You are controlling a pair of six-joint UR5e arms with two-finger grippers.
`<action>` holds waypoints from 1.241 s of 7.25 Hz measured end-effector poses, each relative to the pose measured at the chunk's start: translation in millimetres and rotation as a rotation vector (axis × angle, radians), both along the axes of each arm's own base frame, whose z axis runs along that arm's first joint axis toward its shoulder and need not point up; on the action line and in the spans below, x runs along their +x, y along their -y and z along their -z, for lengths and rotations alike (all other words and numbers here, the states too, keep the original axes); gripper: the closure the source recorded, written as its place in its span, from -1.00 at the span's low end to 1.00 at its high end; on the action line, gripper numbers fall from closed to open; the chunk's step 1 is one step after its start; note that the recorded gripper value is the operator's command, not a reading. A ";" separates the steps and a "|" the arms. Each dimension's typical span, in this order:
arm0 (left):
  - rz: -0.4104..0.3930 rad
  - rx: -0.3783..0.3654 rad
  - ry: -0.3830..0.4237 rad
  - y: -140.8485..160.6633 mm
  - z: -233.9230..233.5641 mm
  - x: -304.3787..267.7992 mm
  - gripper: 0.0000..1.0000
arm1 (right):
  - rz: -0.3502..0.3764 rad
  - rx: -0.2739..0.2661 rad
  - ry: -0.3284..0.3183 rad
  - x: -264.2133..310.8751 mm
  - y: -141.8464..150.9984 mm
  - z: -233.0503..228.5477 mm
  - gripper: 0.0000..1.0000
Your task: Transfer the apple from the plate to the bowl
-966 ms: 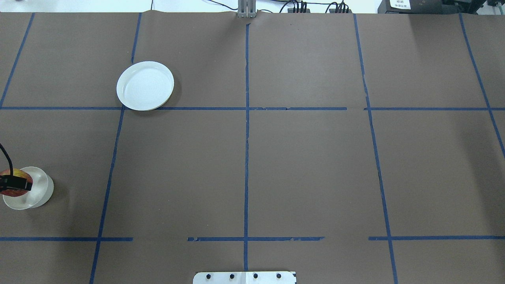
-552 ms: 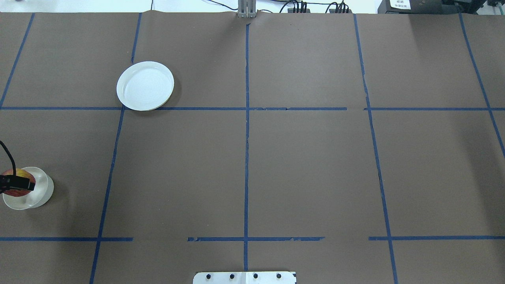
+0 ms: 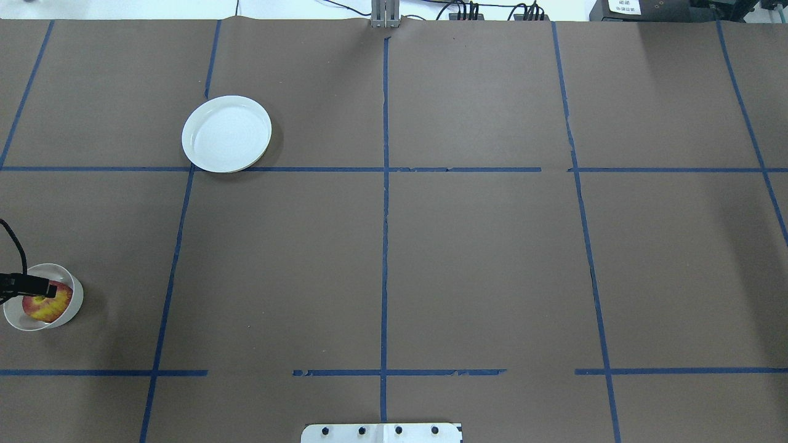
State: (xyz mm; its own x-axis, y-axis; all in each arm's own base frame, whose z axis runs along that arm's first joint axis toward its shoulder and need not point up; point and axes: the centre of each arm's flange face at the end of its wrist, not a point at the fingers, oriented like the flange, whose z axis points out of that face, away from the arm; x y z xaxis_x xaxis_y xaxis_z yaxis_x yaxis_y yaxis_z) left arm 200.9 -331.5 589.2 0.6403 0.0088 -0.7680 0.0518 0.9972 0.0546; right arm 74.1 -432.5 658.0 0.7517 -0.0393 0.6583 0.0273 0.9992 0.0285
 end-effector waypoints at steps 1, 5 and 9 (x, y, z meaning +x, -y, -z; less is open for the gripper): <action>0.002 0.004 -0.008 0.8 4.5 -1.5 -1.00 | 0.000 0.000 0.000 0.0 0.0 0.0 -1.00; -0.031 0.015 -0.091 7.6 21.3 -47.9 -1.00 | 0.000 0.000 0.000 0.0 0.0 0.0 -1.00; -0.131 0.193 0.107 42.0 -13.3 -173.6 -1.00 | 0.000 0.000 0.000 0.0 0.0 0.0 -1.00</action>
State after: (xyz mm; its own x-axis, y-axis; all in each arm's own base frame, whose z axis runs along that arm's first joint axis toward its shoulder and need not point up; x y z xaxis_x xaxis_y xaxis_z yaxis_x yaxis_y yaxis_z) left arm 27.3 -373.5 602.5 0.7018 0.2369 -0.6718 -0.0934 0.9656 0.2429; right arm 74.1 -432.5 657.9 0.7517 -0.0393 0.6583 0.0273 0.9992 0.0286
